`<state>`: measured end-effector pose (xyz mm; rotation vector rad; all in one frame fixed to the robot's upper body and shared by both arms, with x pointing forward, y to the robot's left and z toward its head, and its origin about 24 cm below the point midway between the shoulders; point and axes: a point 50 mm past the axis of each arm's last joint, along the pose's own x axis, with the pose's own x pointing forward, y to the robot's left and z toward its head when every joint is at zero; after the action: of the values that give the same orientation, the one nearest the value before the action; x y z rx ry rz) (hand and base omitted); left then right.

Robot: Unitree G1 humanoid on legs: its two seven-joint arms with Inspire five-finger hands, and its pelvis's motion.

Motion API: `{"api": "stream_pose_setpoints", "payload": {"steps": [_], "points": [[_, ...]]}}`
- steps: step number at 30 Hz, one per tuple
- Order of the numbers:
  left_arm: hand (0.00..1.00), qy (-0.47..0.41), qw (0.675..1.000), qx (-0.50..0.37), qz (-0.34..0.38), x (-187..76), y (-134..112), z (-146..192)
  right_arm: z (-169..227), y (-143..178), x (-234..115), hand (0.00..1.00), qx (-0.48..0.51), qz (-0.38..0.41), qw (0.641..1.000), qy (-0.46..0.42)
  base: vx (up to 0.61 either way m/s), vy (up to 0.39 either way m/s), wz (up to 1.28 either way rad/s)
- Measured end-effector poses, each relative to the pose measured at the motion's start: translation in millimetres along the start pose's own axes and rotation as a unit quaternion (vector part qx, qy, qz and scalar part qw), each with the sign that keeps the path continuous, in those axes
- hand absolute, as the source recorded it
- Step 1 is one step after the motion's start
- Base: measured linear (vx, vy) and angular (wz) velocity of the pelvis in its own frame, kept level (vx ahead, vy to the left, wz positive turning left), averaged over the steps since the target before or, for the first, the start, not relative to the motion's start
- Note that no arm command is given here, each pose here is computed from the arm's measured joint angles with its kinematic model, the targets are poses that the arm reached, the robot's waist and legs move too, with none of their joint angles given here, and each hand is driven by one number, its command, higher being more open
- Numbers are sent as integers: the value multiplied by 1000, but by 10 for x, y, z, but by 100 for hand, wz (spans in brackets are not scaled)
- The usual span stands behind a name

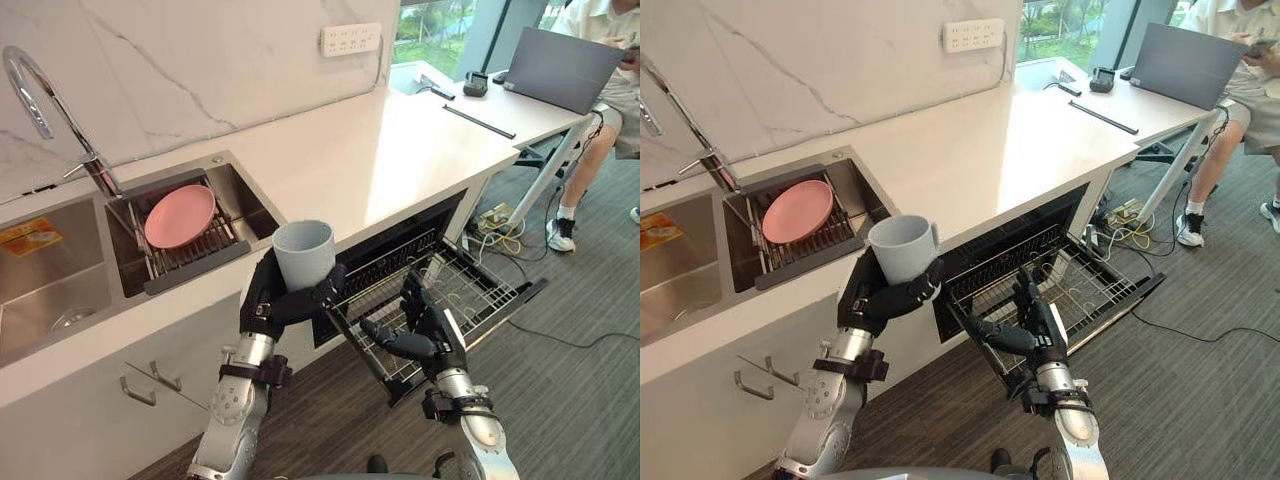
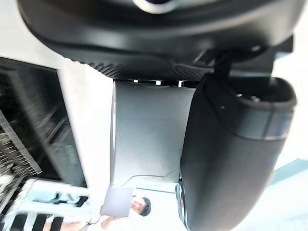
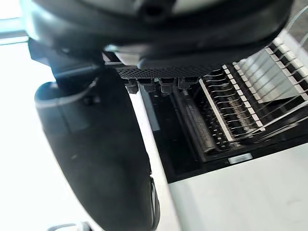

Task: Walk over to the sink, pick up the cup, carry it to the dishwasher, place the cup inside the dishwasher, then close the dishwasher door

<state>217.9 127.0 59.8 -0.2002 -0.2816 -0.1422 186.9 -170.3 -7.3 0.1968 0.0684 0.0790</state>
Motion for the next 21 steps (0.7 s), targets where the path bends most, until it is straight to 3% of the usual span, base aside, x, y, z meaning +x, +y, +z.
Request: {"api": "stream_pose_setpoints", "payload": {"steps": [8,21], "points": [[0,-15,998,46,31,27,86,47,220,91,25,100,31,39,997,-56,-37,-8,-17],[0,18,995,88,-32,76,-142,-95,448,326,60,100,33,101,988,-112,-18,-13,-4]]}}
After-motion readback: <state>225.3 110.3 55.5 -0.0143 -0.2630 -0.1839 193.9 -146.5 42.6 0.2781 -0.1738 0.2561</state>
